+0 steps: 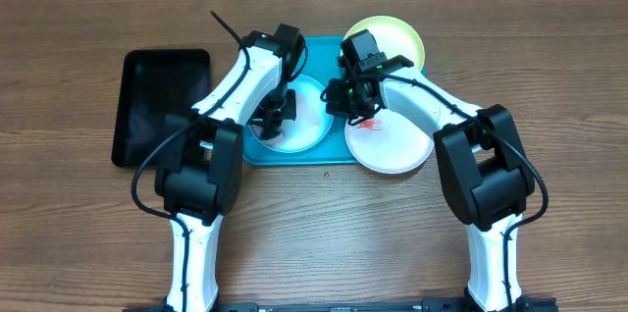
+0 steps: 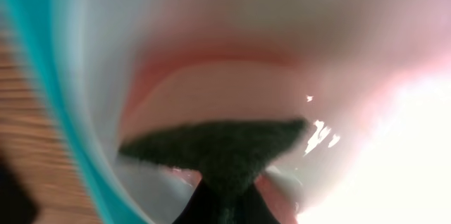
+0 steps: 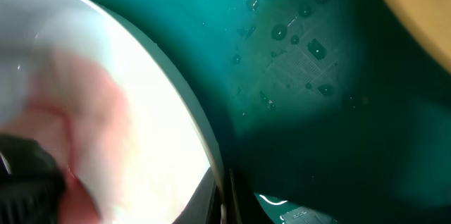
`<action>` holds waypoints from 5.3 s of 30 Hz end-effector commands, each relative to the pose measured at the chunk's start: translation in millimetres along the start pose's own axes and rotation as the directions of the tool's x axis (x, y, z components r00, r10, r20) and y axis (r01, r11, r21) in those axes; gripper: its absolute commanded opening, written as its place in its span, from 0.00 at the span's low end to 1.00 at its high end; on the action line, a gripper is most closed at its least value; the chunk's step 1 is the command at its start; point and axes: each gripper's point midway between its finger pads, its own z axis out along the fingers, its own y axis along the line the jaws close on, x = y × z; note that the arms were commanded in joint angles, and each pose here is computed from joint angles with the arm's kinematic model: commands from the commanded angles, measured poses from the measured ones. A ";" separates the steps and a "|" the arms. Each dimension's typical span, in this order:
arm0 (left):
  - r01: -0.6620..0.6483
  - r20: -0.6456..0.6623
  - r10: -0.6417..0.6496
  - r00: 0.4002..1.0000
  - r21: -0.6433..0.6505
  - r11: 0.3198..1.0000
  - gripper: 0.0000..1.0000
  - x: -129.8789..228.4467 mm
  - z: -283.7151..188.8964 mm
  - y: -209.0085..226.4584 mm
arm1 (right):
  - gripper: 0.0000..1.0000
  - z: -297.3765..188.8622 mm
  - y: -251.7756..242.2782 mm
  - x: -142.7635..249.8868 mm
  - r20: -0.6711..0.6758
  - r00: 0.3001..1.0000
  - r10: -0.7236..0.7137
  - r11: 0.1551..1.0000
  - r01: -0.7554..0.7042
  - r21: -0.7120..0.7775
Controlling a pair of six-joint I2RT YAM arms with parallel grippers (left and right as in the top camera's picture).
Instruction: Clean dirty plates on tray and stack at the side
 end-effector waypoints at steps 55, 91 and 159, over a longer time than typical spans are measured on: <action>0.088 0.234 -0.152 0.960 0.261 0.961 0.04 -11.6 -213.4 83.8 | 0.04 -144.6 21.9 -46.8 0.177 0.980 -0.089 0.922 0.013 0.387; 0.144 0.220 -0.218 0.951 0.308 0.940 0.04 -15.8 -206.9 137.0 | 0.04 -253.3 116.3 -6.4 0.476 0.531 -0.701 0.430 -0.217 0.876; 0.117 0.222 -0.191 0.956 0.311 0.943 0.04 -15.2 -208.7 122.0 | 0.04 -246.0 -66.4 -67.6 0.166 0.982 0.090 0.972 -0.122 0.200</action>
